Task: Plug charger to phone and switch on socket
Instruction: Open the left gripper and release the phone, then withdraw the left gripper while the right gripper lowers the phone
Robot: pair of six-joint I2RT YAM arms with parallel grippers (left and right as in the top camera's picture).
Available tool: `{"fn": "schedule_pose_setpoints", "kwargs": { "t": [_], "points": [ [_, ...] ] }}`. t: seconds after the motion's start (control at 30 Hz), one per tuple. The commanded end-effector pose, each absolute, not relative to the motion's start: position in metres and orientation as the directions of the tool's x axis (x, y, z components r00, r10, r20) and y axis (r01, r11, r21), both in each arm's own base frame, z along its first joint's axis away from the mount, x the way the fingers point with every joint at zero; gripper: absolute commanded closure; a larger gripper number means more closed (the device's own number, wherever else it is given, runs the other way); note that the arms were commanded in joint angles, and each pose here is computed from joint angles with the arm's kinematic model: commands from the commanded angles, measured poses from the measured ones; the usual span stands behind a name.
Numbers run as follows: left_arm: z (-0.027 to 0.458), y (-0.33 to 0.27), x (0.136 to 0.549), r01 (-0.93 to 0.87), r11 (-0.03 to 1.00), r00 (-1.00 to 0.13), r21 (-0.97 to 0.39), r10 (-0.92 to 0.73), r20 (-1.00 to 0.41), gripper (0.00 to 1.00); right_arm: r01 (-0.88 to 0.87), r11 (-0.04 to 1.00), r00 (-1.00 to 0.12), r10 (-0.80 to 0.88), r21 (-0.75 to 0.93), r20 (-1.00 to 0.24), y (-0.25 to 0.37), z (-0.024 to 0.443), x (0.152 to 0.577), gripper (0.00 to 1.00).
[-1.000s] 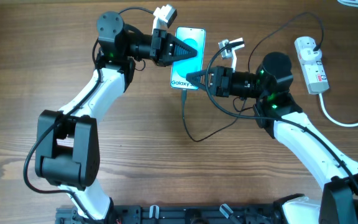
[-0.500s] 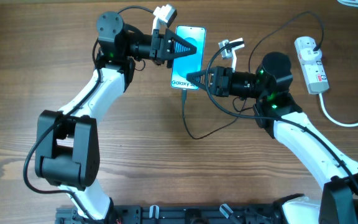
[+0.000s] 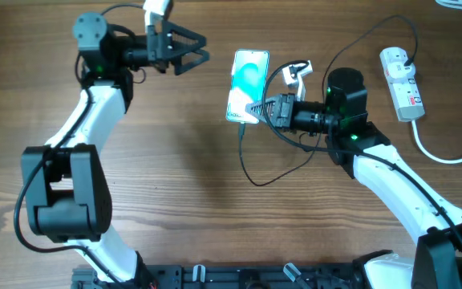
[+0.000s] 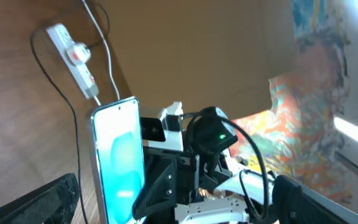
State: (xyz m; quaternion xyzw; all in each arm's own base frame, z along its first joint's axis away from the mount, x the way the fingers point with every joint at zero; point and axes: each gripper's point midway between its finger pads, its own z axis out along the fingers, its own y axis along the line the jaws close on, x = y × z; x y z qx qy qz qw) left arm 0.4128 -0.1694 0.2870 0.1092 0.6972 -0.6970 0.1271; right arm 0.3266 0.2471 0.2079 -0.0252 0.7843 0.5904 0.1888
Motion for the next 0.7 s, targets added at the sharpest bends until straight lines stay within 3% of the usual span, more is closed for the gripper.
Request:
{"fn": "schedule_pose_setpoints", "kwargs": {
  "t": [0.0, 0.1, 0.23, 0.47, 0.67],
  "points": [
    [0.298, -0.153, 0.414, 0.386, 0.020, -0.921, -0.922, -0.053, -0.387, 0.00, -0.328, 0.349, -0.901, 0.162, 0.878, -0.402, 0.247, 0.200, 0.332, 0.96],
    [0.298, -0.139, 0.419, 0.377, 0.032, -0.922, -0.926, -0.083, -0.378, 0.00, -0.273, 0.441, -0.910, 0.170, 0.855, -0.378, 0.241, 0.170, 0.337, 0.96],
    [0.294, -0.130, 0.423, 0.372, 0.040, -0.921, -0.927, -0.104, -0.375, 0.00, -0.246, 0.490, -0.922, 0.146, 0.836, -0.358, 0.246, 0.144, 0.337, 0.96],
    [0.239, -0.120, 0.446, 0.050, 0.081, -0.963, -0.995, -0.262, -0.070, 0.00, -0.185, 0.584, -0.946, 0.111, 0.791, -0.303, 0.261, 0.084, 0.335, 0.96],
    [0.213, -0.118, 0.444, -0.008, 0.137, -0.955, -0.991, -0.296, -0.033, 0.00, -0.204, 0.619, -0.950, 0.063, 0.759, -0.307, 0.264, 0.055, 0.333, 0.96]
  ]
}}
